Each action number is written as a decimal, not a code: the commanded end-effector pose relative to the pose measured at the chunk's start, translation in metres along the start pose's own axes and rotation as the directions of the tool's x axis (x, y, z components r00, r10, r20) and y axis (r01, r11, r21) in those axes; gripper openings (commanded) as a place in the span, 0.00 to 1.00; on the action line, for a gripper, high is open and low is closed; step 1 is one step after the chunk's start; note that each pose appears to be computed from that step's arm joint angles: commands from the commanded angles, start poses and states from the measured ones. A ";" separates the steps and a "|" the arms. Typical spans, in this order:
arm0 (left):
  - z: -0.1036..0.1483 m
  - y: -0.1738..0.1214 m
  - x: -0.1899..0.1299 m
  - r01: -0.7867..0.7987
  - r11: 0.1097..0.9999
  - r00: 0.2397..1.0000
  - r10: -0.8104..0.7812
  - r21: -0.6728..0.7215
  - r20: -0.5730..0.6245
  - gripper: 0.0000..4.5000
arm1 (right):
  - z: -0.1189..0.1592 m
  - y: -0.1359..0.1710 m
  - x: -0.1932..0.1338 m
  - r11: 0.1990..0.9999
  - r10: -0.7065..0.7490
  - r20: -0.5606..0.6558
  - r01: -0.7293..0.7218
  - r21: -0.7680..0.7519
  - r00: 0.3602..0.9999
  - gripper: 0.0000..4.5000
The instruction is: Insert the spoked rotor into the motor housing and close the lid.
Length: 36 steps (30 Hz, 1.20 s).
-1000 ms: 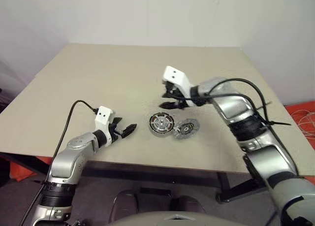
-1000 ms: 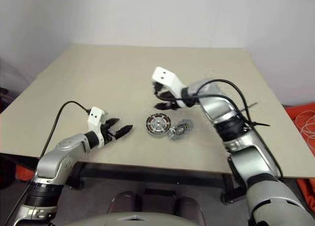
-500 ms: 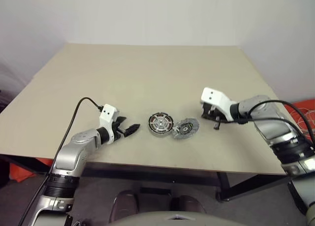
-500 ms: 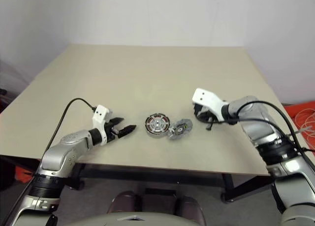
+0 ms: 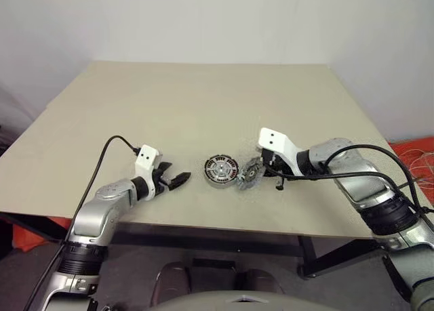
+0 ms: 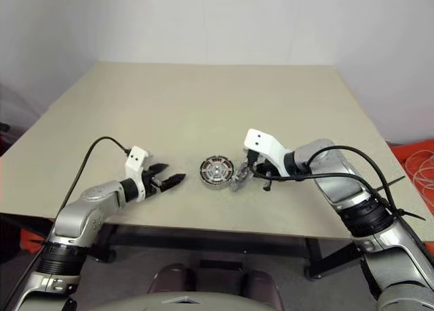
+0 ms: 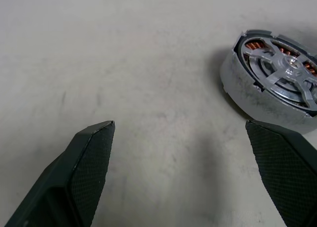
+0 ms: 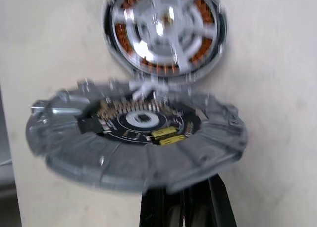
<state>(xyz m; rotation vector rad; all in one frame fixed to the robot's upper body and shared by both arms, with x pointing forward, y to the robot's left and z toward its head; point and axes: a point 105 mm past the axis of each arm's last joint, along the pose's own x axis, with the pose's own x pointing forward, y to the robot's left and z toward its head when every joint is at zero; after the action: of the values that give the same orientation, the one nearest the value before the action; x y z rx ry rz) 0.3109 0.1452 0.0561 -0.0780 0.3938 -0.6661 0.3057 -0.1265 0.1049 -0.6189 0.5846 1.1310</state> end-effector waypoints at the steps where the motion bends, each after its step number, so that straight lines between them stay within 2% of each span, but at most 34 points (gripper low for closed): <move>1: 0.015 0.005 -0.008 -0.024 0.999 0.999 0.023 0.031 0.044 1.00 | 0.020 0.004 -0.004 0.998 0.023 0.044 -0.020 -0.065 0.999 0.01; 4: 0.015 0.006 -0.009 -0.027 0.999 0.999 0.026 0.030 0.044 1.00 | 0.024 0.005 -0.002 0.997 0.030 0.050 -0.026 -0.070 0.998 0.01; 11: 0.013 0.007 -0.011 -0.039 0.999 0.998 0.037 0.028 0.045 1.00 | 0.055 0.011 -0.001 0.993 0.080 0.137 -0.067 -0.095 0.987 0.01; 16: 0.013 0.006 -0.009 -0.039 0.999 0.998 0.038 0.025 0.045 1.00 | 0.064 0.012 0.010 0.992 0.092 0.155 -0.078 -0.095 0.984 0.01; 26: 0.015 0.006 -0.010 -0.045 0.999 0.998 0.044 0.027 0.050 1.00 | 0.060 0.005 0.059 0.998 0.048 0.163 -0.053 0.026 0.985 0.01; 36: 0.016 -0.003 -0.006 -0.026 0.999 0.998 0.025 0.024 0.053 1.00 | 0.041 -0.006 0.076 0.994 -0.024 0.157 0.007 0.107 0.987 0.01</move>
<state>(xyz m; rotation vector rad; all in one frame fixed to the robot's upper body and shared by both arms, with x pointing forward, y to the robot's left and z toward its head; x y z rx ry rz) 0.3091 0.1512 0.0593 -0.0803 0.3859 -0.6241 0.3350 -0.0445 0.0875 -0.4298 0.4851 1.1658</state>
